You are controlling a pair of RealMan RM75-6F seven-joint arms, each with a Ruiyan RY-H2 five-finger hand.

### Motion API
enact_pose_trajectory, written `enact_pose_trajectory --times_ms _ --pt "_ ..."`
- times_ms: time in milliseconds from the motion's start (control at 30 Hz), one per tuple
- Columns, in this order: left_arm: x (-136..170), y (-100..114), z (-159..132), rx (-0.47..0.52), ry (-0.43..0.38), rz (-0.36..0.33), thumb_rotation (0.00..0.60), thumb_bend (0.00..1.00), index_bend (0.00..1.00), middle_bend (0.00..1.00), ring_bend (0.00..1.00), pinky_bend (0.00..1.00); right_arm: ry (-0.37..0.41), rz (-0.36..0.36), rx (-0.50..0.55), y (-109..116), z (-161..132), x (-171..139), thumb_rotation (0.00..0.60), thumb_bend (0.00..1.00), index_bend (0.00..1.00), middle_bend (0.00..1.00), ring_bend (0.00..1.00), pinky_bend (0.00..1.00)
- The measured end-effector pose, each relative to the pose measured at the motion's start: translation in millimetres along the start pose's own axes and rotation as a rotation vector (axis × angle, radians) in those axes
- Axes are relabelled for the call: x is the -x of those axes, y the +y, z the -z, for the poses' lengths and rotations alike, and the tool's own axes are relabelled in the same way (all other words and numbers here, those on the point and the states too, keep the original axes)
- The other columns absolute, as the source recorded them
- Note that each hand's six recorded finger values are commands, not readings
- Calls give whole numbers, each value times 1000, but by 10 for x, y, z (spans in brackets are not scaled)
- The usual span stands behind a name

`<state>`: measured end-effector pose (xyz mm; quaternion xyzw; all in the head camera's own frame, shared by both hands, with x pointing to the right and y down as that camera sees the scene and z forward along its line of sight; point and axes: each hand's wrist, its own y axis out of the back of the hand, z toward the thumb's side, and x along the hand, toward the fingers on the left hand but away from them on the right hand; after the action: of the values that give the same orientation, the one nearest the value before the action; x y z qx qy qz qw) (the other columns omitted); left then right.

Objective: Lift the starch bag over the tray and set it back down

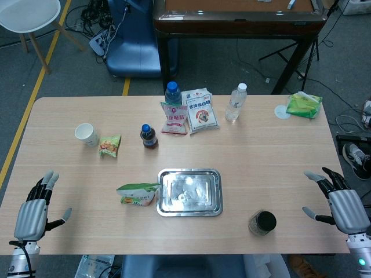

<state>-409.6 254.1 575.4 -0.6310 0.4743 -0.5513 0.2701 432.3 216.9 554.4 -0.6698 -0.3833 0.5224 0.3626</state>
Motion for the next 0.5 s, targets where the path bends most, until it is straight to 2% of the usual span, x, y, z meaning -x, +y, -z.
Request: enact_pose_trajectory --times_ms 333,500 --pt "-26 -6 -6 0 -8 2 600 246 48 0 22 86 8 15 -4 44 -23 6 600 136 193 290 99 127" --pt "-78 -26 -27 -1 -33 18 600 246 48 0 22 86 6 46 -17 150 -13 8 600 136 193 290 99 127"
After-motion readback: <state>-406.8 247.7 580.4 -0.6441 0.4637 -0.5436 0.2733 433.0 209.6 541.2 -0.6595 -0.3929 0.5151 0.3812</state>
